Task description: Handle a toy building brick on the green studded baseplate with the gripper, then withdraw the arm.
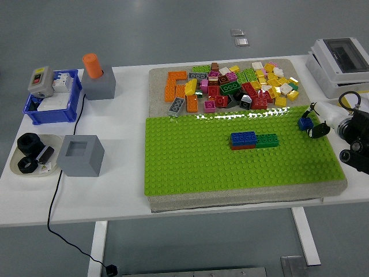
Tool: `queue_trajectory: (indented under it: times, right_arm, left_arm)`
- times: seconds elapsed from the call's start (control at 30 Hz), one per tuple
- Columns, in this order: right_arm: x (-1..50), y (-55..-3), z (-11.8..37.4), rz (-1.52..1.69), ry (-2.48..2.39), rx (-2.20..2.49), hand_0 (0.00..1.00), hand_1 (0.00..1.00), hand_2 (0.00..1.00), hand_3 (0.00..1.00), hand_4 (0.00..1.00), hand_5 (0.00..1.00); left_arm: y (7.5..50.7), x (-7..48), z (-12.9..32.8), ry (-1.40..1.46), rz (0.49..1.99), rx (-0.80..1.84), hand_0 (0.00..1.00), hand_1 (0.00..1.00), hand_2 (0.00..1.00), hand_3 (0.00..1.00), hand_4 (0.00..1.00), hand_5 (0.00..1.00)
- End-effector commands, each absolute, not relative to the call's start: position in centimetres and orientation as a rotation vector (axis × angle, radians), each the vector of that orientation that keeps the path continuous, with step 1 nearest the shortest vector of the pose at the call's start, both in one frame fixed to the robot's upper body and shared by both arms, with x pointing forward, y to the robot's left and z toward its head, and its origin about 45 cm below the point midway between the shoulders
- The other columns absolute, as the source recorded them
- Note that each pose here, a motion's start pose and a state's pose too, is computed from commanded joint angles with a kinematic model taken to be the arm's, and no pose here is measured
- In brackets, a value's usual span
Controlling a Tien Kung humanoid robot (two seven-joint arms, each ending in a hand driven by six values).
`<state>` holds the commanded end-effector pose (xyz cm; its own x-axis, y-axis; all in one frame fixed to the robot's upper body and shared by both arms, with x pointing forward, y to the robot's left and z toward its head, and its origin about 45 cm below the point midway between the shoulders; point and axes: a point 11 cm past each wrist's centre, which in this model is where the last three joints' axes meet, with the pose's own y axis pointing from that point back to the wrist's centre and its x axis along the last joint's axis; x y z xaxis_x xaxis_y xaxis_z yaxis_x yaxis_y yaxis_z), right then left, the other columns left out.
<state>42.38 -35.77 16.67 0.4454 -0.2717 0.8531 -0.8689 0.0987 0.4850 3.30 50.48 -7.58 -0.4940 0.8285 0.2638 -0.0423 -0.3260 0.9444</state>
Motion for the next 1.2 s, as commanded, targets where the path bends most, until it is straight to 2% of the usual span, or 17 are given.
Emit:
queue_trajectory:
  times: [0.33,0.97,1.2]
  right_arm:
    - [42.4,-35.8,16.8,0.606,-1.08,1.446,0.998,0.998,0.998,0.579,0.53,0.002]
    - [40.4,-36.1,15.2,0.64,-1.161,1.459,0.998,0.998,0.997,0.58,0.545,0.002]
    - [40.3,-34.5,16.9,0.718,-1.264,1.489,0.998,0.998,0.996,0.577,0.544,0.002]
  left_arm:
    - [50.4,3.3,-7.6,1.303,1.878,1.055,0.848,0.892,0.854,0.633,0.907,0.417]
    - [50.3,3.1,-7.7,1.306,1.876,1.056,0.849,0.893,0.854,0.633,0.906,0.415]
    - [50.2,2.9,-7.8,1.31,1.876,1.059,0.849,0.893,0.854,0.633,0.906,0.414]
